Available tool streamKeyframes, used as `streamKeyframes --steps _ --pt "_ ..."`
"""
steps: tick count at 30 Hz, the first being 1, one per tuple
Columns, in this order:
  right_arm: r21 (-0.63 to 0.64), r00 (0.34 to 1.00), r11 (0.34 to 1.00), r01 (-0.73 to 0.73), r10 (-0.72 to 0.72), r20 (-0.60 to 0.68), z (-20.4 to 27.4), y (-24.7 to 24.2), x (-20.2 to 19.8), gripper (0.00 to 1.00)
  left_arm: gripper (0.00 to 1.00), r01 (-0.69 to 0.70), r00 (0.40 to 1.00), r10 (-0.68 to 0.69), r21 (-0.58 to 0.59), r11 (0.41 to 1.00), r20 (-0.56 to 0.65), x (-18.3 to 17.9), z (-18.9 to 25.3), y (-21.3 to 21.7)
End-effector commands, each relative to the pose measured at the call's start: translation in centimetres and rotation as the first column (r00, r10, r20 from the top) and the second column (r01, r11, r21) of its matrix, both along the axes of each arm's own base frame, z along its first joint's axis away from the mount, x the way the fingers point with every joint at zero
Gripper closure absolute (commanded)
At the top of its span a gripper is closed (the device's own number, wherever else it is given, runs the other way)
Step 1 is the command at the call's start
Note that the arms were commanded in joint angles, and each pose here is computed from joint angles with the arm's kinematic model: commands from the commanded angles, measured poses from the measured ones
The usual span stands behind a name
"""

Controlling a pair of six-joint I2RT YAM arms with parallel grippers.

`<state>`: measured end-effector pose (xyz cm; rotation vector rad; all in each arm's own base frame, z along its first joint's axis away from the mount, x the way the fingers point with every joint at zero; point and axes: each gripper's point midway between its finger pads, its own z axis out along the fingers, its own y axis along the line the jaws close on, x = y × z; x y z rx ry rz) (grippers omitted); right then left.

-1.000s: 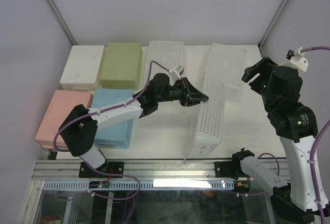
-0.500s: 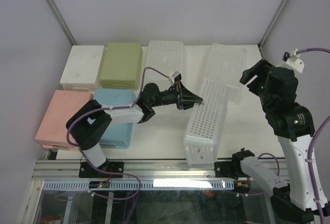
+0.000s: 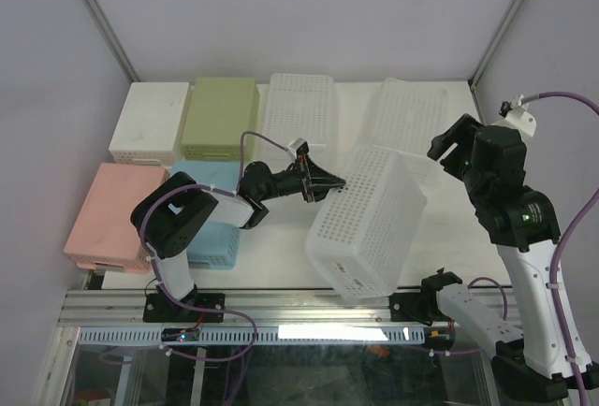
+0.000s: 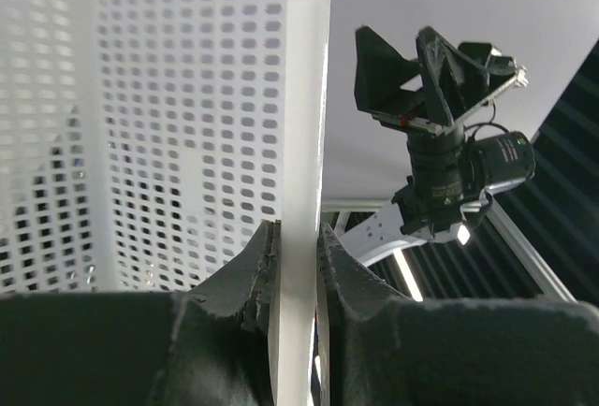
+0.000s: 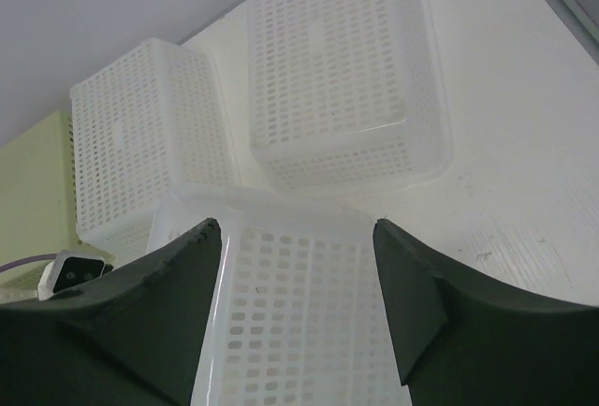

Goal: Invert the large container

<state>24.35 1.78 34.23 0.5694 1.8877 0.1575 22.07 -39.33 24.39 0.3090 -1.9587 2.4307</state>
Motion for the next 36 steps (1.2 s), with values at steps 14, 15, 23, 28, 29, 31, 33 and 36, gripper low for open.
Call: streamKeyframes --steps 14,15,23,28,29,31,33,36 --pt "0.056 0.997 0.996 -0.072 0.072 -0.010 -2.0 2.0 1.2 0.31 1.00 0.037 0.999 -0.040 0.124 0.992 0.024 0.1 -5.9 2.5" --pt "0.057 0.997 0.996 -0.074 0.075 -0.012 -2.1 2.1 1.3 0.31 1.00 0.035 0.999 -0.039 0.133 0.991 0.022 0.2 -6.3 2.6" --pt "0.061 0.995 0.994 -0.087 0.089 -0.034 -3.0 2.5 1.6 0.31 1.00 0.023 0.999 -0.030 0.169 0.985 0.038 0.6 -7.8 2.5" --pt "0.060 0.995 0.994 -0.086 0.089 -0.040 -3.3 2.4 1.4 0.31 0.91 -0.019 0.998 0.004 0.218 0.976 0.069 3.0 -8.6 2.6" --pt "0.060 0.995 0.994 -0.088 0.090 -0.040 -3.2 2.4 1.3 0.31 0.82 -0.029 0.997 0.012 0.233 0.972 0.077 3.6 -8.8 2.6" --pt "0.059 0.995 0.994 -0.092 0.095 -0.044 -3.3 2.5 1.2 0.31 0.50 -0.060 0.993 0.031 0.272 0.960 0.111 4.9 -9.2 2.7" --pt "0.058 0.994 0.993 -0.099 0.102 -0.048 -3.3 2.5 0.9 0.30 0.23 -0.091 0.990 0.046 0.357 0.930 0.133 6.3 -10.5 2.9" --pt "0.062 0.988 0.989 -0.131 0.135 -0.076 -3.6 2.9 0.1 0.29 0.01 -0.148 0.978 0.059 0.476 0.867 0.198 8.1 -11.0 3.2"
